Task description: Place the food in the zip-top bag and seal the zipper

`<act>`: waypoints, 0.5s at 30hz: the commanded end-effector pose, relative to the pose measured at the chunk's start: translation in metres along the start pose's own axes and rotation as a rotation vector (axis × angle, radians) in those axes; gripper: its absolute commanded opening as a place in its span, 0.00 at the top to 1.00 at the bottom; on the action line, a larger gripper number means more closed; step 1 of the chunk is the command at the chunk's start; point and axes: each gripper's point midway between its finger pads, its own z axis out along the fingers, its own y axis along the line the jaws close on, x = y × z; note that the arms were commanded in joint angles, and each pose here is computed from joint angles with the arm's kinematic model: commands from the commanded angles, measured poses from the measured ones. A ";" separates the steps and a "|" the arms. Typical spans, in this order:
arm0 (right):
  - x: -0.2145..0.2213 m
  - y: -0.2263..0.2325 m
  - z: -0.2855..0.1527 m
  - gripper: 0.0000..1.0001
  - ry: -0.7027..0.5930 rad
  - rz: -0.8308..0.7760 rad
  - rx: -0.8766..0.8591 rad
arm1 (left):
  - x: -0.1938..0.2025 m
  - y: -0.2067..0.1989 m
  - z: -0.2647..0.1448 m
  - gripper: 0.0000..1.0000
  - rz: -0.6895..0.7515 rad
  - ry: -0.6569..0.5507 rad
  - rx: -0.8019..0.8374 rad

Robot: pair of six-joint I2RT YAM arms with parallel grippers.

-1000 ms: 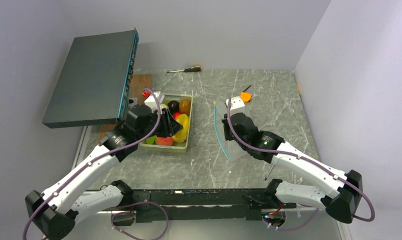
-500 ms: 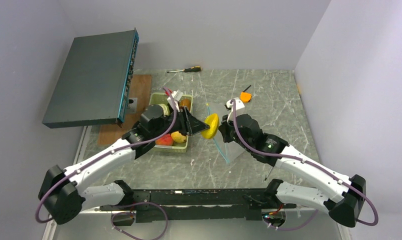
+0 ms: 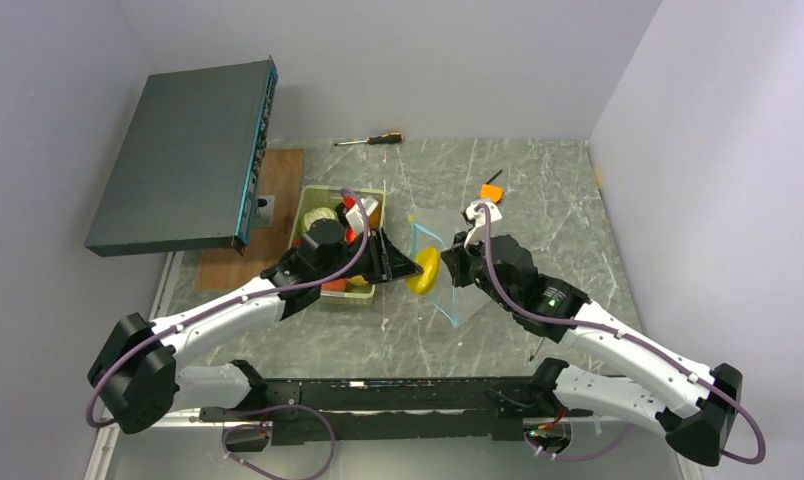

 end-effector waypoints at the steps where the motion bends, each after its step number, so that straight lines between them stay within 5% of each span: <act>1: -0.016 0.015 0.000 1.00 -0.052 0.019 -0.070 | -0.012 -0.017 0.007 0.74 0.000 -0.018 0.029; 6: -0.013 0.017 0.001 1.00 -0.048 0.021 -0.083 | -0.019 -0.017 0.010 0.63 -0.007 -0.030 -0.003; 11: -0.010 0.016 0.004 1.00 -0.035 0.020 -0.073 | -0.020 -0.020 0.005 0.22 -0.011 -0.048 0.002; 15: -0.006 0.015 0.005 1.00 -0.031 0.025 -0.067 | -0.019 -0.027 -0.001 0.10 0.012 -0.063 0.019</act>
